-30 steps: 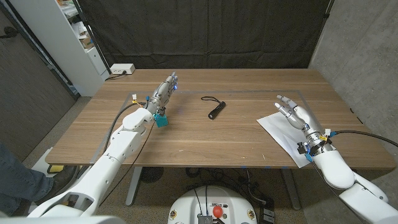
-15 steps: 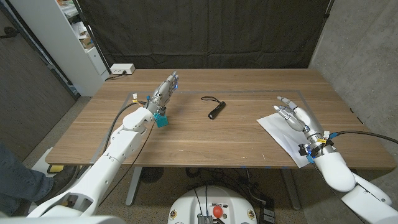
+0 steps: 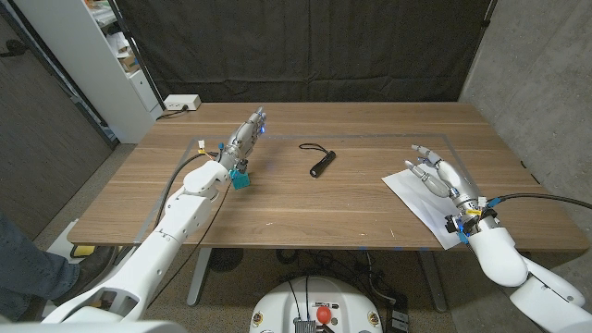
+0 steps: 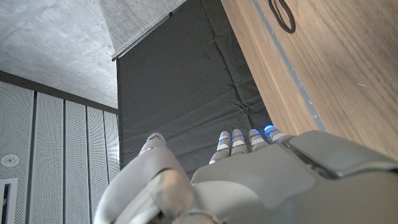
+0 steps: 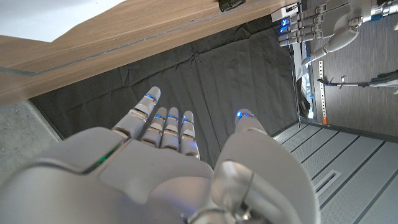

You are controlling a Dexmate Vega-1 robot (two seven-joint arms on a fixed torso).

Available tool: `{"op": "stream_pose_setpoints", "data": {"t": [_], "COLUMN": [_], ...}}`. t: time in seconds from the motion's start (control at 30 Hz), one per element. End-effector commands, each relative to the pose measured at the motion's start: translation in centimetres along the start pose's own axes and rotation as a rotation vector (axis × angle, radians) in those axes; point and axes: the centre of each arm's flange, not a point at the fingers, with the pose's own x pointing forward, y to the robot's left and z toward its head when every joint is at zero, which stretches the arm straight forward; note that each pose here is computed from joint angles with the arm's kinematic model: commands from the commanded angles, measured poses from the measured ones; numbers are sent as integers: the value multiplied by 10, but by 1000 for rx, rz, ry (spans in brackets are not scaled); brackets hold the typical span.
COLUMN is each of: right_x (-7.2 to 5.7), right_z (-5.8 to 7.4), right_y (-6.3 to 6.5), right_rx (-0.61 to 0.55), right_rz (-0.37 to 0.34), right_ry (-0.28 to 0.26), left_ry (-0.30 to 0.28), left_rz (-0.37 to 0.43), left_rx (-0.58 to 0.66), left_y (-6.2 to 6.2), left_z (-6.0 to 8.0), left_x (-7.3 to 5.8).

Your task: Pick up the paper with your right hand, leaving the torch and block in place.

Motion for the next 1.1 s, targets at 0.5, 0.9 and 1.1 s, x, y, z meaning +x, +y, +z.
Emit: {"op": "stream_pose_setpoints", "data": {"t": [0.5, 0.9, 1.1], "right_x": [4, 8, 7], "right_z": [4, 3, 5], "right_y": [2, 4, 4], "right_rx": [-238, -317, -365], "right_rz": [28, 49, 63], "right_ry": [16, 32, 43], "left_ry": [5, 8, 6], "left_rz": [0, -6, -8], "left_rx": [-22, -30, -34], "left_y": [4, 5, 5], "left_z": [-3, -4, -5], "left_x": [11, 20, 22]}}
